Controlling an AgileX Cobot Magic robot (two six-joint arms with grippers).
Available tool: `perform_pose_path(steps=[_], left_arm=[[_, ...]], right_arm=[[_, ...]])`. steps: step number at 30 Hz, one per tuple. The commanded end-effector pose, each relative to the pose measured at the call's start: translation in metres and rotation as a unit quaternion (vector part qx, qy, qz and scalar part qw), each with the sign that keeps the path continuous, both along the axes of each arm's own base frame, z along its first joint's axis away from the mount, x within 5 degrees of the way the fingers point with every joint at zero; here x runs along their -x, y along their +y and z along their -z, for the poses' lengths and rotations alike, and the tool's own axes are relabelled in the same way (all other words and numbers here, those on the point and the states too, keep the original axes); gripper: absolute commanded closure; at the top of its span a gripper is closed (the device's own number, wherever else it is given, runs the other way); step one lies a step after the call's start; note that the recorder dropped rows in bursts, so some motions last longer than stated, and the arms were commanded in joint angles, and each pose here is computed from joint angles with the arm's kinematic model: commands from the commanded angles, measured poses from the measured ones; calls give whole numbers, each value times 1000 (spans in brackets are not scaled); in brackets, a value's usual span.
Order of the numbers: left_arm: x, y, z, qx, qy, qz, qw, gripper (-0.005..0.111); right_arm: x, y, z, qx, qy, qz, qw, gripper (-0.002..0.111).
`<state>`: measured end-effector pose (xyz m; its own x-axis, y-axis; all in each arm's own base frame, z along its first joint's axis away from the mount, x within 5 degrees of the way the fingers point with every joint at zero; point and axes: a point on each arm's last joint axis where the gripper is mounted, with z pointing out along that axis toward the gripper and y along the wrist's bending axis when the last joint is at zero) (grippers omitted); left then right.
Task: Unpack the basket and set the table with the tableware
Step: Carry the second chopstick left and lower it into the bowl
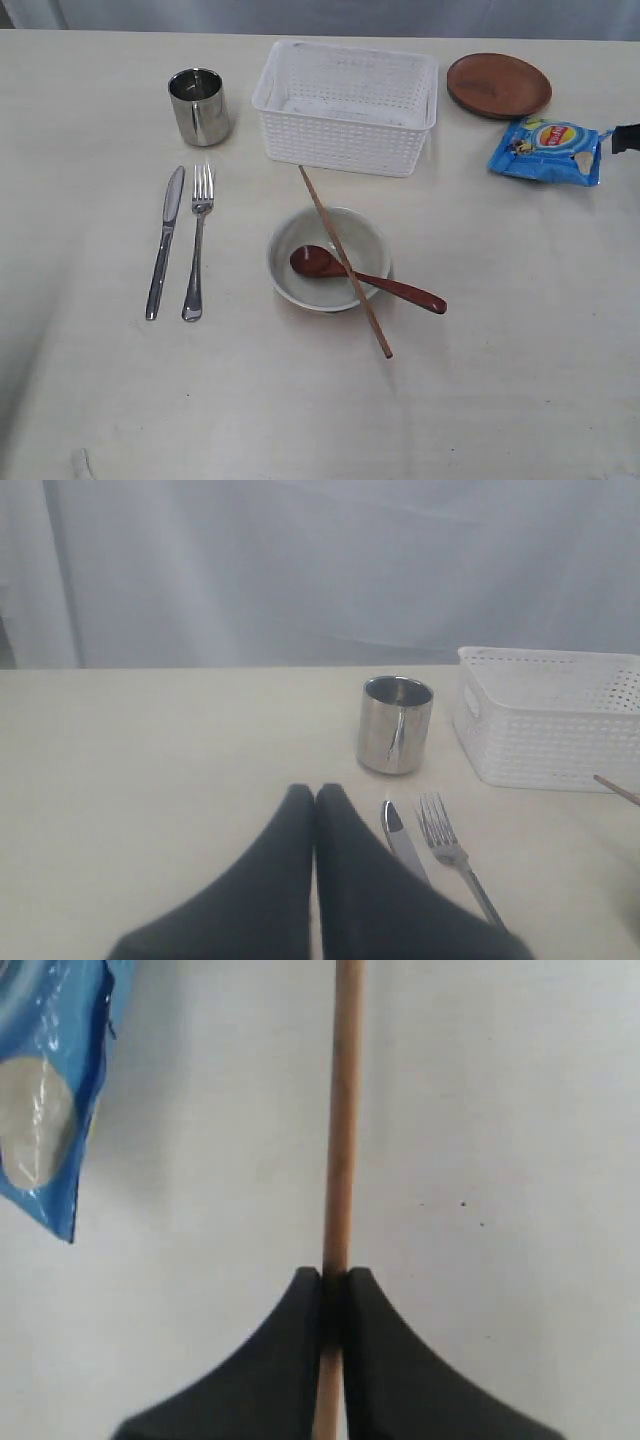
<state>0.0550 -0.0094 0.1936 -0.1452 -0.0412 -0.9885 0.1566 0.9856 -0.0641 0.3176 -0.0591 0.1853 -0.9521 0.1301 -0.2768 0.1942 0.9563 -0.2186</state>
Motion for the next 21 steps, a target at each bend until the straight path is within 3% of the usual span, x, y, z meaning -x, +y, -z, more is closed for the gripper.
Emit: perform_pose_path(steps=[1, 6, 10, 12, 14, 21], left_arm=[[0, 0, 0, 3, -5, 1, 1000, 107], [0, 0, 0, 3, -5, 1, 1000, 107], [0, 0, 0, 3, -5, 1, 1000, 107], [0, 0, 0, 3, -5, 1, 1000, 107], [0, 0, 0, 3, -5, 1, 1000, 107], [0, 0, 0, 3, -5, 1, 1000, 107]], right_arm=[[7, 4, -26, -22, -44, 26, 998, 109], [12, 69, -43, -141, -58, -59, 987, 109], [23, 127, -42, -163, -23, -149, 975, 109], [44, 176, -43, -167, 12, -228, 959, 109], [63, 210, -44, -192, 32, -263, 945, 109], [102, 278, -43, -245, 26, -339, 908, 109]])
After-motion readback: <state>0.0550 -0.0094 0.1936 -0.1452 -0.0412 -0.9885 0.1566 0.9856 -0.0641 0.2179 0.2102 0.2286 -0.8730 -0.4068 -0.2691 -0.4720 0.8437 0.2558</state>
